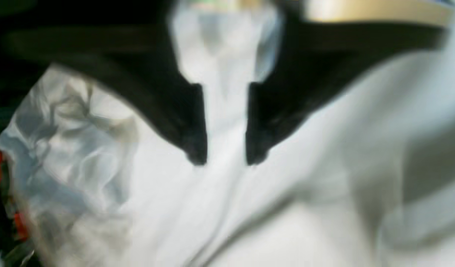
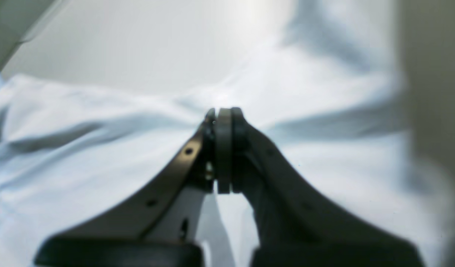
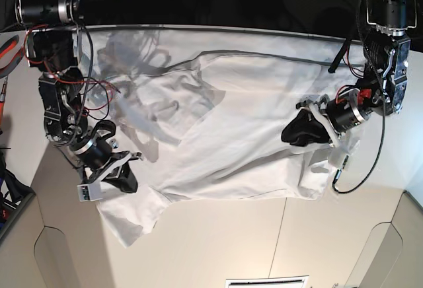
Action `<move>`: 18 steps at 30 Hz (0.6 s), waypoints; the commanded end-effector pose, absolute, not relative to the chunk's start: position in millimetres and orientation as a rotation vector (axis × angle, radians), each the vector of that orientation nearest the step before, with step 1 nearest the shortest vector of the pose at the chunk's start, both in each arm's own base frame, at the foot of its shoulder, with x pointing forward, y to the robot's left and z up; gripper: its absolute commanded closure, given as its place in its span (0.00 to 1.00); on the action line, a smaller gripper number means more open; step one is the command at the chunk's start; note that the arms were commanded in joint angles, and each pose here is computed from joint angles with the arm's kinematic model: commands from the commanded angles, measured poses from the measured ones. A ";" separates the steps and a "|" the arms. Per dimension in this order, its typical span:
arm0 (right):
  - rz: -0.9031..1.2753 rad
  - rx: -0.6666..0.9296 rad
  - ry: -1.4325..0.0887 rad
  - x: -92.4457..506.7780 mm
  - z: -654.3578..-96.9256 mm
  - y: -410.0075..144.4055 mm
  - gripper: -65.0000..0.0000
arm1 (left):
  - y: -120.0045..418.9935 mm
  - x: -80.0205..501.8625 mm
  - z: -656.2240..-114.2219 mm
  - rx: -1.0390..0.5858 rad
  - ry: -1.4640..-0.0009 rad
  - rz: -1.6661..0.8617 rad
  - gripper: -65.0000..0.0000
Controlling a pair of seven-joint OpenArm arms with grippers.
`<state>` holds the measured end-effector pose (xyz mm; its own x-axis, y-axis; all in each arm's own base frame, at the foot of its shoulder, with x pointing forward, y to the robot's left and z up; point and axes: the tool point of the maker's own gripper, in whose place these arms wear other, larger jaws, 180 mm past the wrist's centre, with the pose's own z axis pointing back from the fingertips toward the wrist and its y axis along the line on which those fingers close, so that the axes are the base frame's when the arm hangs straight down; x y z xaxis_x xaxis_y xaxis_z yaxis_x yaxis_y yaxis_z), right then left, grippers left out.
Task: Layout the t-shirt on the table in an organized manner, then fold the t-shirt properly
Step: 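Reach the left gripper along the shirt's side to its hem corner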
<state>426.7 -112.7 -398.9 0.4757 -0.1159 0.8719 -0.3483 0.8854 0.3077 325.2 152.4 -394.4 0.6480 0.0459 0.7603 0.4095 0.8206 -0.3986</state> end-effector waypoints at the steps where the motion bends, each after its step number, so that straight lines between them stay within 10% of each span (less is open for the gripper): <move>1: 0.151 0.516 -1.156 436.8 -373.1 -109.5 1.00 | 151.7 336.7 -370.0 -0.593 -0.922 -0.257 0.65; 8: 0.280 0.625 -1.106 398.4 -362.8 -55.0 1.00 | 147.4 349.1 -346.1 -0.530 -1.001 -0.347 0.66; 14: 0.440 0.775 -0.955 359.7 -350.9 15.0 1.00 | 159.7 371.1 -337.4 -0.458 -1.056 -0.334 1.00; 18: 0.519 0.827 -0.851 329.3 -365.3 56.3 1.00 | 167.5 387.1 -337.2 -0.455 -1.057 -0.304 1.00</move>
<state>321.7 53.1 -380.3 0.6002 0.1081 0.7925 -0.6748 0.6003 0.4292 377.7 164.5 -354.4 0.5098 -0.0400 0.8594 0.4439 0.8679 -0.2229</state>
